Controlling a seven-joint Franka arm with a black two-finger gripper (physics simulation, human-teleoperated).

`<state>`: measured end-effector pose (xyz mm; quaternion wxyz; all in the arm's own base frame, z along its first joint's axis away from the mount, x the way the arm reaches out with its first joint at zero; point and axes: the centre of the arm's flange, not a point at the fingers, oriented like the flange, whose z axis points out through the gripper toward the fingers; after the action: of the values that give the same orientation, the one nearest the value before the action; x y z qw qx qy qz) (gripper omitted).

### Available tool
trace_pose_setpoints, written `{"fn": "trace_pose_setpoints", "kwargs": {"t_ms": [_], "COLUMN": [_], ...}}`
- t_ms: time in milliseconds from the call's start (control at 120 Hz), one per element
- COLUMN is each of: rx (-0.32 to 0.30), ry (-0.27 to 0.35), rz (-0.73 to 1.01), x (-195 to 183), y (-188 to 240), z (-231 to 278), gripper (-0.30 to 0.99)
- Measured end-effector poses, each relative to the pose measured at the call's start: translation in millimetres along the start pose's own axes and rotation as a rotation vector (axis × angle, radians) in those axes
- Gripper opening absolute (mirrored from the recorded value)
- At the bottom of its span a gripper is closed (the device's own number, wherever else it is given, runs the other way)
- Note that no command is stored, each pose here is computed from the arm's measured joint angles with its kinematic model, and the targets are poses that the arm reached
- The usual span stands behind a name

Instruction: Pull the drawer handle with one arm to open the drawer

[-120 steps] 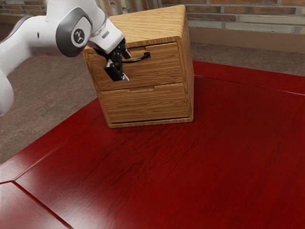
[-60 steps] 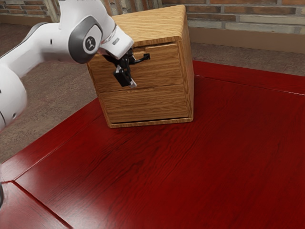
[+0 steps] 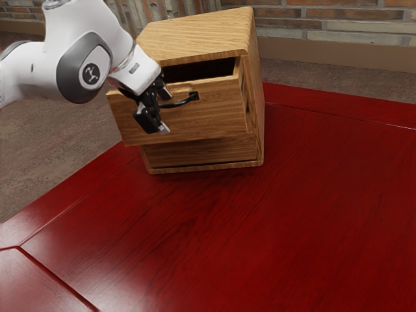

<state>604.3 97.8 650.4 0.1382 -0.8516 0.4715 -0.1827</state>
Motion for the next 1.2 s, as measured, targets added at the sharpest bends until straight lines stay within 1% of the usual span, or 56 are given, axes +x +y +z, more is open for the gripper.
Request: {"fn": "trace_pose_setpoints", "kwargs": {"t_ms": [217, 308, 350, 433, 517, 667, 775, 1200], "rx": [0.024, 0.018, 0.015, 0.004, 0.003, 0.022, 0.008, -0.013], "ry": [0.009, 0.008, 0.008, 0.005, 0.006, 0.011, 0.005, 0.006], "rz": [-0.004, -0.005, -0.005, -0.005, -0.005, -0.013, -0.012, 0.017], "x": [-3.5, -4.3, -3.3, -2.7, -2.5, -7.5, -7.6, 3.5], "y": [11.3, 16.1, 17.3, 21.0, 25.2, 33.1, 40.8, 83.0], "z": [-18.9, -15.1, -11.8, -3.3, -4.3, -22.3, -16.9, -28.1], "gripper": [0.69, 0.72, 0.71, 0.75, 0.69, 0.69, 0.71, 0.68]}}
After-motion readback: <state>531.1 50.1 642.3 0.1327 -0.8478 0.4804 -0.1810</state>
